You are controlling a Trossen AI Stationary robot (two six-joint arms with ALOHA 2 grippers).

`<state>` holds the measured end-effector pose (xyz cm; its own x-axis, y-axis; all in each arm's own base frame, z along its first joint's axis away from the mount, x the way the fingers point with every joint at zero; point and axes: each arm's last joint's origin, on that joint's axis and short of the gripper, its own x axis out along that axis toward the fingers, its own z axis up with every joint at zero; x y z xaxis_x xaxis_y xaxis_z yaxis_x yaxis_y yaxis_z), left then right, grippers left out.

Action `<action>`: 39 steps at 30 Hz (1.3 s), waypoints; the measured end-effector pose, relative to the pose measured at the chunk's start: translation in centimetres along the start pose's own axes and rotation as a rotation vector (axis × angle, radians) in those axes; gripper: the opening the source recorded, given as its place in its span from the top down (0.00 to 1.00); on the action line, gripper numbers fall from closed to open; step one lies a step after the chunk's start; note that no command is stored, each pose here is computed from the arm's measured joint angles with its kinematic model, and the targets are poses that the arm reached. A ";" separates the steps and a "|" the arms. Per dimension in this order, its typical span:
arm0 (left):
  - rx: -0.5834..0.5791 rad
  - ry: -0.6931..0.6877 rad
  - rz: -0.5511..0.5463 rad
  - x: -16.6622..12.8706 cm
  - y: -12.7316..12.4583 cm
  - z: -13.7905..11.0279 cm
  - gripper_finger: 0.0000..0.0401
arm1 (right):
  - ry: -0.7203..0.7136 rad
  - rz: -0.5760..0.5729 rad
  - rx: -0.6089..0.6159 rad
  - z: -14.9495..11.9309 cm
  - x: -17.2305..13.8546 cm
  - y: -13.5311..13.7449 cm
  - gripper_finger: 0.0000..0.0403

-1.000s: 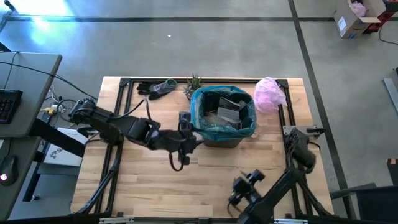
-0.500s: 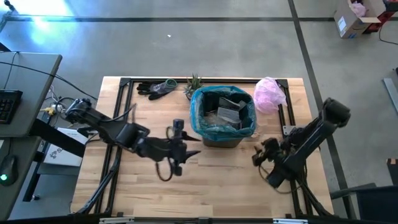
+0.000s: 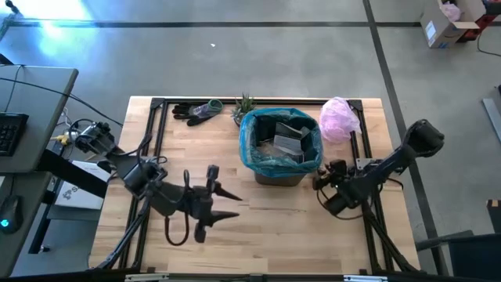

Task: Place trash/remove bag and relplace
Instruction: Put the transparent plastic into the trash bin

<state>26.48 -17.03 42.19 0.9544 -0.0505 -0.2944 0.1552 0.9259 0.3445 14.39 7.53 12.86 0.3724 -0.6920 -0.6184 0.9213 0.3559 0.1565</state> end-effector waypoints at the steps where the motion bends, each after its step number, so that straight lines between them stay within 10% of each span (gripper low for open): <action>1: 0.001 0.002 -0.002 -0.1 -0.2 0.0 0.60 | -0.012 -0.005 0.000 0.2 0.3 0.1 0.56; 23: -0.020 0.079 -0.003 -0.8 -1.3 -0.7 0.60 | 0.062 0.502 -0.152 2.5 0.6 8.5 0.56; 39: -0.036 0.092 -0.028 -0.9 -2.1 -0.9 0.60 | 0.205 0.451 -0.491 -2.5 2.8 8.0 0.56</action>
<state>25.07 -18.56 40.96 0.9220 -0.0432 -0.3848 0.1706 0.9375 0.3033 22.54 10.01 10.51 0.6334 -0.2944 -0.7156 0.5067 0.8568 0.0960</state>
